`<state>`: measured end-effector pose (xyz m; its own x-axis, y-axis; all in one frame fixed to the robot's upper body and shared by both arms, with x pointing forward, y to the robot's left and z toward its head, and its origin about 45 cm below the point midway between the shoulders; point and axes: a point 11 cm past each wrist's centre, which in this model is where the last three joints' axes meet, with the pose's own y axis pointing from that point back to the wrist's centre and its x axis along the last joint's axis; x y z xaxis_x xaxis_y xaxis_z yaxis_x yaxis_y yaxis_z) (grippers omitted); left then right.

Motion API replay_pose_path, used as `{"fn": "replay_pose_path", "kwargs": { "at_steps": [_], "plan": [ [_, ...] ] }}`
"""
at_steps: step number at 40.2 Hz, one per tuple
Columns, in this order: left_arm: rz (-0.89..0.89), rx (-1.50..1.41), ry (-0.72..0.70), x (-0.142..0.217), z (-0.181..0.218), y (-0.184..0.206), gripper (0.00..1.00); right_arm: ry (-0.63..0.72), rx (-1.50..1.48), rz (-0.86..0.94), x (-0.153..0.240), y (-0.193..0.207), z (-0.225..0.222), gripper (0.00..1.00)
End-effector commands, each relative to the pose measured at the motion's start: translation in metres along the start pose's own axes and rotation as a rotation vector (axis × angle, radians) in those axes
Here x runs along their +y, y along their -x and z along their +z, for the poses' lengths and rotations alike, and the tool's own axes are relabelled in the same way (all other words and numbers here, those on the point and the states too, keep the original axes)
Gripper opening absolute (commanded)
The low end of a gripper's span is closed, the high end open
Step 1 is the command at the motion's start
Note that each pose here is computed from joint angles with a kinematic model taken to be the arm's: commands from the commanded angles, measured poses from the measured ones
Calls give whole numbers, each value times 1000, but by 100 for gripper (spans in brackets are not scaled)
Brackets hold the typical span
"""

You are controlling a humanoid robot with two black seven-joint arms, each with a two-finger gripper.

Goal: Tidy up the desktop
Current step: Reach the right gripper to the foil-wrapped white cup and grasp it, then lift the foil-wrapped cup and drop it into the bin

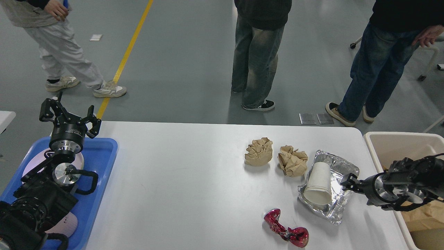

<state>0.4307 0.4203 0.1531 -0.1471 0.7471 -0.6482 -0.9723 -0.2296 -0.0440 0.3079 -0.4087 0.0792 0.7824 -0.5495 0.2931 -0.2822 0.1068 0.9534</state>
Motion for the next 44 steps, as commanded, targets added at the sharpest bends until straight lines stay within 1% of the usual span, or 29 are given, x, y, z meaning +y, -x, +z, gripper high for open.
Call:
{"fn": "replay_pose_path", "kwargs": {
  "at_steps": [1, 4, 5, 14, 16, 21, 27, 32, 37, 38, 44],
  "plan": [
    [0, 0, 0, 0, 0, 0, 96, -3, -9, 2, 0, 0, 0, 15],
    [0, 0, 0, 0, 0, 0, 96, 0, -23, -3, -1, 2, 2, 3],
    [0, 0, 0, 0, 0, 0, 96, 1, -28, -5, -2, 3, 3, 1],
    [0, 0, 0, 0, 0, 0, 96, 12, -36, -49, -6, 17, 8, 2],
    [0, 0, 0, 0, 0, 0, 96, 11, -38, -39, -6, 15, 8, 0],
    [0, 0, 0, 0, 0, 0, 96, 9, -41, -26, -5, 11, 8, 0],
    [0, 0, 0, 0, 0, 0, 96, -3, -55, 0, 4, -3, 6, 0],
    [0, 0, 0, 0, 0, 0, 96, -22, -99, 37, 24, -27, 9, 0],
    [0, 0, 0, 0, 0, 0, 96, -72, -155, 88, 57, -56, 9, 0],
    [0, 0, 0, 0, 0, 0, 96, -94, -171, 110, 70, -67, 7, 0],
    [0, 0, 0, 0, 0, 0, 96, -165, -203, 164, 112, -105, -2, 0]
  ]
}}
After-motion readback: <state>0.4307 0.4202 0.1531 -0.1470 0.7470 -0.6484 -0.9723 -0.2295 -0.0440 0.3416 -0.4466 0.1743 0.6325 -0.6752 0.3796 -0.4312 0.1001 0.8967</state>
